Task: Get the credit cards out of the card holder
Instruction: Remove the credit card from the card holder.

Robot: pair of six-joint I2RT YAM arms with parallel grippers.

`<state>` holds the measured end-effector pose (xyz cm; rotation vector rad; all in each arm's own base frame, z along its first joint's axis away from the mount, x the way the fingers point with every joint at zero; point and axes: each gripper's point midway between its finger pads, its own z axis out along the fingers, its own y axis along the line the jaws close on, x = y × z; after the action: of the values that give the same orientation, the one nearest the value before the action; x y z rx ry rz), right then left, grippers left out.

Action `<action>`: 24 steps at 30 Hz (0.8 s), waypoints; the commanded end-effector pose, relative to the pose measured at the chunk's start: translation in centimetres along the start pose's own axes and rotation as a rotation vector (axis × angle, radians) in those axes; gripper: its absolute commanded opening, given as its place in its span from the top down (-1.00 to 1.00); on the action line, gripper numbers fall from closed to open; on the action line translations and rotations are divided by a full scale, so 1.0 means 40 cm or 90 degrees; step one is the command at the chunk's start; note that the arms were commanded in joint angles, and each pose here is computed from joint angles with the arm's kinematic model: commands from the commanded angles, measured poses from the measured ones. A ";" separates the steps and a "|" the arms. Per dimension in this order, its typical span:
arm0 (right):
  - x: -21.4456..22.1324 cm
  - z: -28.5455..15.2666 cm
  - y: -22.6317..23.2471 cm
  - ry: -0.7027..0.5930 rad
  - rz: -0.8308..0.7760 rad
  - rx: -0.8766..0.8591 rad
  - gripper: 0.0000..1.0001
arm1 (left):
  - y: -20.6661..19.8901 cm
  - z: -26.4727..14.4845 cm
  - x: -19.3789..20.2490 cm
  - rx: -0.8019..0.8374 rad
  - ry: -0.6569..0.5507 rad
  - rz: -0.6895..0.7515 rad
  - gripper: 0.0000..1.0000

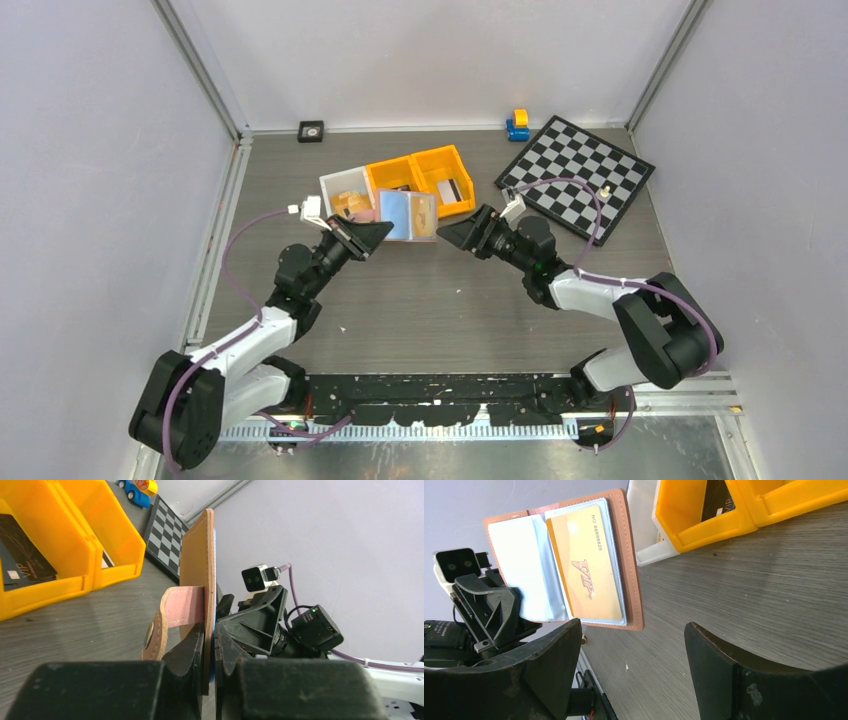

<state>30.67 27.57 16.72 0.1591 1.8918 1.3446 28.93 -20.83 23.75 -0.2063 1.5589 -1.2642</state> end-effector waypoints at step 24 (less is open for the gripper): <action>-0.038 -0.009 0.118 -0.009 0.042 -0.181 0.13 | -0.111 0.012 -0.003 0.112 0.045 -0.078 1.00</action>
<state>30.33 28.28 18.02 0.1605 1.8186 1.5402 27.47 -23.01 24.09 -0.1953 1.6141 -1.4741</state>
